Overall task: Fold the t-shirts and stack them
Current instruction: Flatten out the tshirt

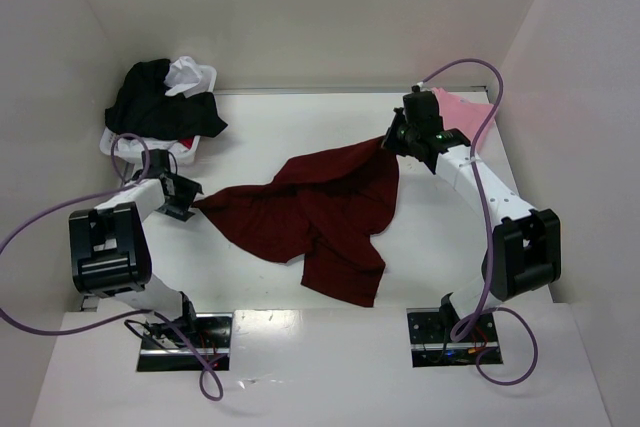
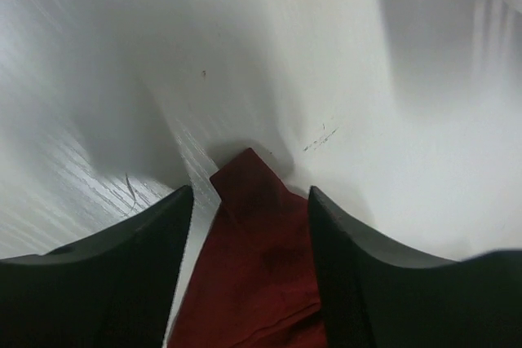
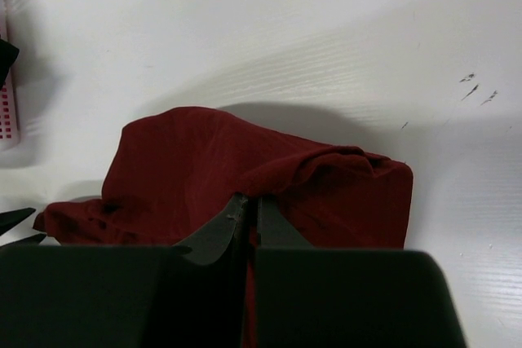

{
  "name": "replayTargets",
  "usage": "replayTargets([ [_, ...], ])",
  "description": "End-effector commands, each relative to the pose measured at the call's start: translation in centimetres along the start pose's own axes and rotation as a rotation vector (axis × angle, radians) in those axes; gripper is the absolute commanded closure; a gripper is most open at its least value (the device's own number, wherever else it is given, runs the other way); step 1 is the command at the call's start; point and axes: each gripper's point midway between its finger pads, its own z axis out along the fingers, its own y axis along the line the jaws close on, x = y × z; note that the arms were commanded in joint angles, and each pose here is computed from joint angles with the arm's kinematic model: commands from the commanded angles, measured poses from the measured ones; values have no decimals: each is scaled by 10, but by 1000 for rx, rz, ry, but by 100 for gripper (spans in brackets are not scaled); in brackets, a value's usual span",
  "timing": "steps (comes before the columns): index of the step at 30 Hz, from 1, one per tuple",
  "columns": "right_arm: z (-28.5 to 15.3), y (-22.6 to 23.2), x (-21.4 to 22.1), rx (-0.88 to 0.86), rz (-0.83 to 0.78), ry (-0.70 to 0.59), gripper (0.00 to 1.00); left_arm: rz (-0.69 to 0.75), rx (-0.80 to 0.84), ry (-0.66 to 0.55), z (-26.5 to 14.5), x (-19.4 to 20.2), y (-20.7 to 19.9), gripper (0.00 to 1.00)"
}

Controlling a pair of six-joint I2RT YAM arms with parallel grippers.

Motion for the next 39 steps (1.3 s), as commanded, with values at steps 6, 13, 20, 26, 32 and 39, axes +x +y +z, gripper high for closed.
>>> replayTargets([
  [6,-6,7,-15,-25,-3,-62,100,-8,11,-31,3,-12,-9,72],
  [13,-7,8,-19,-22,-2,-74,100,0,38,-75,-10,-22,-18,100],
  [20,-24,14,-67,-15,-3,-205,100,206,301,-213,-93,-61,-92,100],
  [26,-68,35,-140,-70,-33,-394,100,476,627,-404,-220,-86,-170,100],
  [32,-148,67,-196,-163,-67,-596,100,704,933,-546,-346,-56,-218,100],
  [39,-273,87,-219,-283,-102,-800,100,780,1076,-741,-464,-45,-192,100],
])
